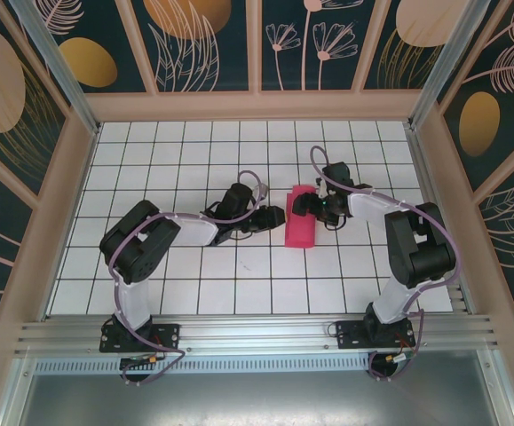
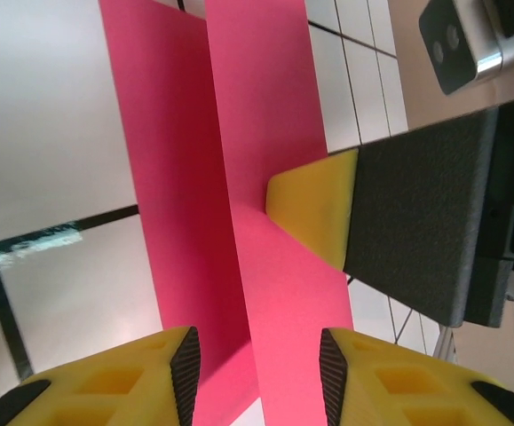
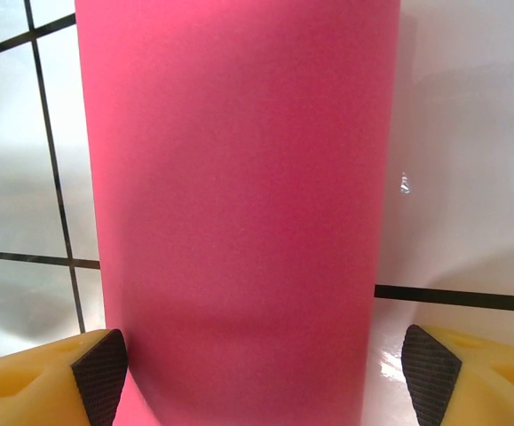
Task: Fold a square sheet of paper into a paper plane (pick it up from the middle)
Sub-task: Fold the square sheet of paper in half at the center of the table.
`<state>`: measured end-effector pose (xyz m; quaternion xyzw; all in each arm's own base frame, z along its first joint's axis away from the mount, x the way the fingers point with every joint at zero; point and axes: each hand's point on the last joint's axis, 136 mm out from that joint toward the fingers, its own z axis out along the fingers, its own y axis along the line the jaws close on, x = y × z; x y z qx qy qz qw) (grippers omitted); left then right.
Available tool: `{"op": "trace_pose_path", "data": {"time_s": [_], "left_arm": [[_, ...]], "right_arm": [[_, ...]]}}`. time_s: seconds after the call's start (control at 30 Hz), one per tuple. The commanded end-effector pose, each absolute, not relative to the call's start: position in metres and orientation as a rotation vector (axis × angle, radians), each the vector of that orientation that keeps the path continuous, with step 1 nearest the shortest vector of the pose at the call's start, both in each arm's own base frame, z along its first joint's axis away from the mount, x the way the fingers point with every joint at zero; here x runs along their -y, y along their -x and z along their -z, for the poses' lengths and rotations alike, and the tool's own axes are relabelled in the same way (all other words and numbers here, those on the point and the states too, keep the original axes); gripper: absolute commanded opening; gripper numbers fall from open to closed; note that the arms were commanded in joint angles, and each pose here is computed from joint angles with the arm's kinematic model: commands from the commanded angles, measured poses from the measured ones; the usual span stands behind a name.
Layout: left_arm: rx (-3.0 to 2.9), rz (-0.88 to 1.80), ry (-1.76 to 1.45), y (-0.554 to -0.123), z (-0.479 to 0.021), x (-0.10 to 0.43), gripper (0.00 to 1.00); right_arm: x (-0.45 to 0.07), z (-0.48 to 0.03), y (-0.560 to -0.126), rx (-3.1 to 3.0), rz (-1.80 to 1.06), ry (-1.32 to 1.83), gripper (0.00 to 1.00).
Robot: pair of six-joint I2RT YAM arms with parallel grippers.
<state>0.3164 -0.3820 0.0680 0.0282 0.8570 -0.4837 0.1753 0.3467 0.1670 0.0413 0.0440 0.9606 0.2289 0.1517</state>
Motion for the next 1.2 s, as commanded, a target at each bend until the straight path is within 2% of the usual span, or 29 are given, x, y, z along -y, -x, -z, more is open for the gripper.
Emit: {"op": "trace_pose_path", "data": {"time_s": [0.0,0.27,0.47,0.7,0.93,1.17], "left_arm": [[-2.389,1.472,-0.124,-0.314,-0.079,0.398,0.44],[-2.409,1.521,-0.139,-0.307,-0.067,0.405,0.45],[-2.418,1.545,-0.145,-0.304,-0.062,0.409,0.39],[-2.372,1.572,-0.147,-0.310,-0.074,0.414,0.26],[-2.379,1.520,-0.099,-0.311,-0.068,0.405,0.00],[-2.385,1.478,-0.079,-0.312,-0.066,0.400,0.00]], "right_arm": [[-0.170,-0.042,-0.349,-2.749,-0.707,-0.151,0.84],[-0.172,-0.042,-0.347,-2.747,-0.725,-0.153,0.84],[-0.172,-0.043,-0.347,-2.746,-0.733,-0.150,0.84],[-0.172,-0.042,-0.346,-2.749,-0.734,-0.150,0.84],[-0.171,-0.042,-0.346,-2.751,-0.728,-0.149,0.84],[-0.172,-0.054,-0.350,-2.724,-0.750,-0.147,0.88]]}}
